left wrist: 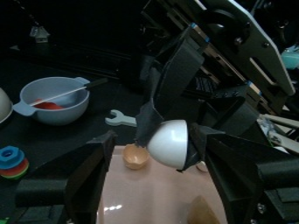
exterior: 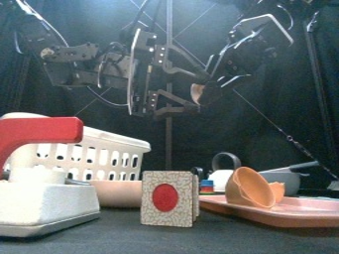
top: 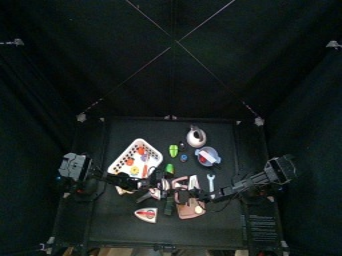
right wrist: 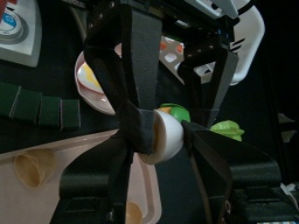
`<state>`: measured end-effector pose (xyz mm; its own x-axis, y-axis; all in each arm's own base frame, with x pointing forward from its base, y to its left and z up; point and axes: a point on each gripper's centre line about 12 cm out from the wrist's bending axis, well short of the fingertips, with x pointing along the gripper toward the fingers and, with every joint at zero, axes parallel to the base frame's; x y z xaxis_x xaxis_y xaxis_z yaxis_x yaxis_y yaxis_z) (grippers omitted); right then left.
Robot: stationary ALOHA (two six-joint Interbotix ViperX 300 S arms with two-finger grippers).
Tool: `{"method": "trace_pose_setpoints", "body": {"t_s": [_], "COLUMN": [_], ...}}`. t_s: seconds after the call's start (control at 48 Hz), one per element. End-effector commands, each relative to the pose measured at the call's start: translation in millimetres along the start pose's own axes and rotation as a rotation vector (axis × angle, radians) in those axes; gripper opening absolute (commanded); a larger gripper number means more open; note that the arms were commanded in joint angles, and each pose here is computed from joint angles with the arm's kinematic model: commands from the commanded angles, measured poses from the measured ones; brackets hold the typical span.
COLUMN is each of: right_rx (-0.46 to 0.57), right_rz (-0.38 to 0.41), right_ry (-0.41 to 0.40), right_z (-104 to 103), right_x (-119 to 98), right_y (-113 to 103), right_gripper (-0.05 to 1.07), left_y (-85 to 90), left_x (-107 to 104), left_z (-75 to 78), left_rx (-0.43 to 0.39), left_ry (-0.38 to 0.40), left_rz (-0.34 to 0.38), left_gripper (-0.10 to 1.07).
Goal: Hand over egg half
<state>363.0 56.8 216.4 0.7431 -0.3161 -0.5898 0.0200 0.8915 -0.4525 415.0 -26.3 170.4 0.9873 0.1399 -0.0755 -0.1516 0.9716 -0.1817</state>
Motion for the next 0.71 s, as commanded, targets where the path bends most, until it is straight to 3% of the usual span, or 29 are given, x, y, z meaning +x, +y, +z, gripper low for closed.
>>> {"method": "trace_pose_setpoints", "body": {"t_s": [0.0, 0.292, 0.688], "right_rx": [0.015, 0.014, 0.024], "right_rz": [-0.007, -0.005, -0.008], "right_ry": [-0.037, -0.039, -0.027], "right_z": [9.6, 9.9, 10.5], "right_x": [-8.0, -8.0, -4.3], "right_y": [-6.5, -6.2, -6.1], "right_gripper": [0.76, 0.76, 0.78], "left_y": [-1.7, -1.4, -2.2], "left_x": [3.7, 5.1, 5.2], "left_z": [7.9, 4.3, 8.4], "left_rx": [-0.011, -0.029, -0.033], "left_ry": [-0.024, -0.015, -0.025], "left_rz": [-0.005, -0.004, -0.005], "left_gripper": [1.01, 0.96, 0.73]}}
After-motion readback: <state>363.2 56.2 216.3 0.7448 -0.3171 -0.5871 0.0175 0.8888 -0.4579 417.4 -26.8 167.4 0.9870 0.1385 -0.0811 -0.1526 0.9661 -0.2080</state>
